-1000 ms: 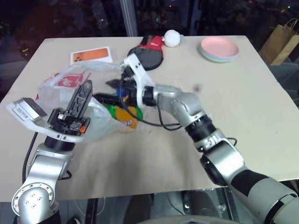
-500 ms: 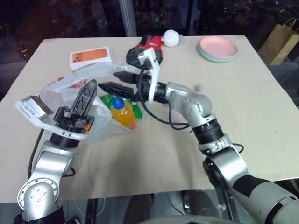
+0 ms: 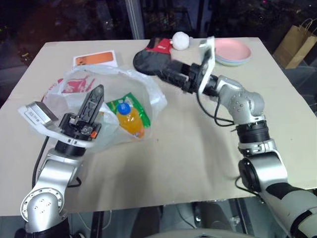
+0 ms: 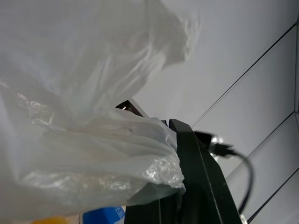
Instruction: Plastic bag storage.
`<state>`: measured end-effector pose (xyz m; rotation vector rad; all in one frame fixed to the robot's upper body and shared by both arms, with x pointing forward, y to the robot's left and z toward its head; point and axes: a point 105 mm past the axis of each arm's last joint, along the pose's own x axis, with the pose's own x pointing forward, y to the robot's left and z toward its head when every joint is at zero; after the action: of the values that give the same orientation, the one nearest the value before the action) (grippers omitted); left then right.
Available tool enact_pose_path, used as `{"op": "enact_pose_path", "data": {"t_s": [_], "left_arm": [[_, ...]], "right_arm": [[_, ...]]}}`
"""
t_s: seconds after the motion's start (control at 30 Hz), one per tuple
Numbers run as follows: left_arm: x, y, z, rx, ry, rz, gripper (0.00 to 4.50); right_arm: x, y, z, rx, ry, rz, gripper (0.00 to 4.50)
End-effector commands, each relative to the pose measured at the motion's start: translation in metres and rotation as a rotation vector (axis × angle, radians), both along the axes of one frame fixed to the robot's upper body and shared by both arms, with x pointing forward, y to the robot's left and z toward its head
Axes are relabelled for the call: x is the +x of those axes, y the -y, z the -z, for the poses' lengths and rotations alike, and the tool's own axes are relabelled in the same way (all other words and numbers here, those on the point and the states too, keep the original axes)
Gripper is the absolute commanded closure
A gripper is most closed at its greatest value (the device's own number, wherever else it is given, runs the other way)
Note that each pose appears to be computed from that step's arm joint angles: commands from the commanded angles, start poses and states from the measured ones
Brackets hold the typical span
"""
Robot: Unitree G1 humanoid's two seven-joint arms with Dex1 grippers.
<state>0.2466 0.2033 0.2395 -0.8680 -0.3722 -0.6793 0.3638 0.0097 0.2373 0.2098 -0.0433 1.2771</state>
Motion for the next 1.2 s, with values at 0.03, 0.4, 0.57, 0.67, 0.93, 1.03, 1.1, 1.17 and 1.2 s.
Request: {"op": "enact_pose_path", "data": {"t_s": [0.03,0.4,0.57,0.67,0.93,1.03,1.1,1.17,1.2], "left_arm": [[-0.003,0.003,-0.006,0.018,0.030,0.016,4.50],[-0.006,0.004,-0.007,0.028,0.029,0.021,4.50],[-0.007,0.015,-0.004,0.054,0.014,0.071,4.50],[-0.008,0.032,0.000,0.118,-0.001,0.142,4.50],[-0.021,0.081,-0.013,0.241,0.061,0.362,4.50],[-0.010,0.085,-0.055,0.144,0.175,0.355,4.50],[-0.003,0.083,-0.076,0.080,0.216,0.324,4.50],[0.007,0.075,-0.092,0.031,0.236,0.265,4.50],[0.013,0.068,-0.102,-0.014,0.236,0.233,4.50]], "right_arm": [[-0.008,-0.022,0.019,-0.075,0.029,-0.029,0.04],[-0.017,-0.027,0.028,-0.069,-0.014,-0.094,3.66],[-0.025,-0.018,0.032,-0.044,-0.074,-0.150,4.48],[-0.027,-0.008,0.031,0.014,-0.147,-0.166,4.48],[-0.012,0.049,0.014,0.137,-0.265,-0.097,4.48],[-0.007,0.086,0.001,0.113,-0.274,-0.047,4.48],[-0.003,0.101,-0.008,0.104,-0.261,0.000,4.48],[-0.002,0.111,-0.023,0.102,-0.234,0.033,4.48],[-0.003,0.117,-0.037,0.119,-0.213,0.038,4.48]]}}
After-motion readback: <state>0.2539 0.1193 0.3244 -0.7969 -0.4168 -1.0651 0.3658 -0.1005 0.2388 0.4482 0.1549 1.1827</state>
